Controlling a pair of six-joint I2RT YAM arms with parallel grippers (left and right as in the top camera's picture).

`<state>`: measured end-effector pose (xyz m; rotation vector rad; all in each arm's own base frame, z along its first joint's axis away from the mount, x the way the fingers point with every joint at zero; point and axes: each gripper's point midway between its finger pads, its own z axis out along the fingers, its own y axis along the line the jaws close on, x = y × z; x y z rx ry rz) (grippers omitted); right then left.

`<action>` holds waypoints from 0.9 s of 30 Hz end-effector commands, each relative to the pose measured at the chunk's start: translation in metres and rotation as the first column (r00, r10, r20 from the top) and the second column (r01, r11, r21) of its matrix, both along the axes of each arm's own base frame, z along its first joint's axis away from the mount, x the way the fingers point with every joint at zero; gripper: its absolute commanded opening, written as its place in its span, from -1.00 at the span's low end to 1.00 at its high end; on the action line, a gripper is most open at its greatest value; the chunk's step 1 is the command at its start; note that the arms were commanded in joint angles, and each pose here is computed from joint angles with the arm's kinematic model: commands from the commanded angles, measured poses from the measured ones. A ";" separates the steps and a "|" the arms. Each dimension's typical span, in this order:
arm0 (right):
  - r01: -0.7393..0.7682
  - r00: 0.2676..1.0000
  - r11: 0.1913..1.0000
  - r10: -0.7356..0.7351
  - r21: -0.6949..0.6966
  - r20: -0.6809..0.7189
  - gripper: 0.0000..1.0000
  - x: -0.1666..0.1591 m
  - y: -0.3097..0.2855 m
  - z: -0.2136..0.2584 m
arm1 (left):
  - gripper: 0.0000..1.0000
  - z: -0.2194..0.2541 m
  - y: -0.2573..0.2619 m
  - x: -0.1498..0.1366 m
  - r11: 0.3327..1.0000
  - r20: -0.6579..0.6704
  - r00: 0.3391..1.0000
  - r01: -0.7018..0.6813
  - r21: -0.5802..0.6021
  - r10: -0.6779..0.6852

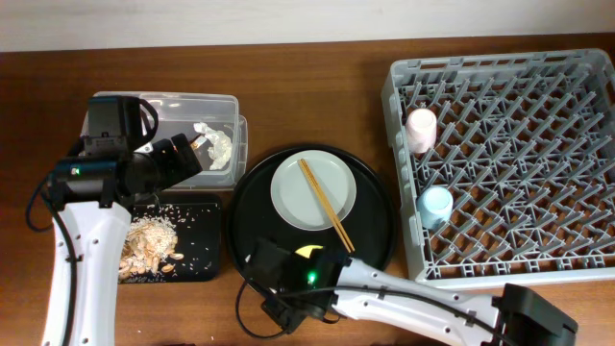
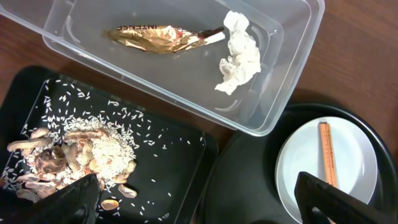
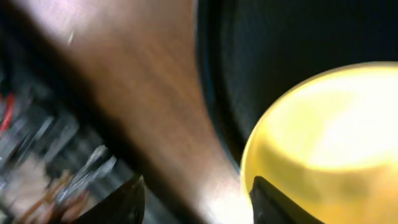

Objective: Sort waste into correct bins and load items into the dishwasher rack
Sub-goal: 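Grasp the yellow bowl with the right gripper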

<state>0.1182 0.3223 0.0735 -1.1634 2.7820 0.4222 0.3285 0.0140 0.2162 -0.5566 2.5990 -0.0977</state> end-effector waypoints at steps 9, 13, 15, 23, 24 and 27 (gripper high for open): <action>0.105 0.990 0.993 -0.100 -0.048 0.095 -0.12 0.024 -0.014 -0.029 | 0.98 0.002 0.003 -0.001 1.000 0.008 1.000 -0.015 0.007 0.015; 0.114 0.992 0.992 -0.111 -0.057 0.057 -0.37 0.026 -0.015 -0.037 | 0.98 0.002 0.003 -0.002 1.000 0.008 1.000 -0.015 0.007 0.015; 0.115 0.992 0.992 -0.112 -0.056 0.057 -0.45 0.027 -0.015 -0.037 | 0.98 0.002 0.003 -0.001 1.000 0.008 1.000 -0.015 0.007 0.015; 0.117 0.992 0.992 -0.114 -0.057 0.050 -0.53 0.026 -0.015 -0.038 | 0.98 0.002 0.003 -0.002 1.000 0.008 1.000 -0.015 0.007 0.015; 0.117 0.992 0.992 -0.114 -0.056 0.050 -0.53 0.027 -0.015 -0.038 | 0.98 0.002 0.003 -0.001 1.000 0.009 1.000 -0.015 0.007 0.015; 0.116 0.993 0.991 -0.113 -0.064 0.045 -0.35 0.026 -0.015 -0.042 | 0.99 0.002 0.003 -0.002 1.000 0.008 1.000 -0.015 0.007 0.015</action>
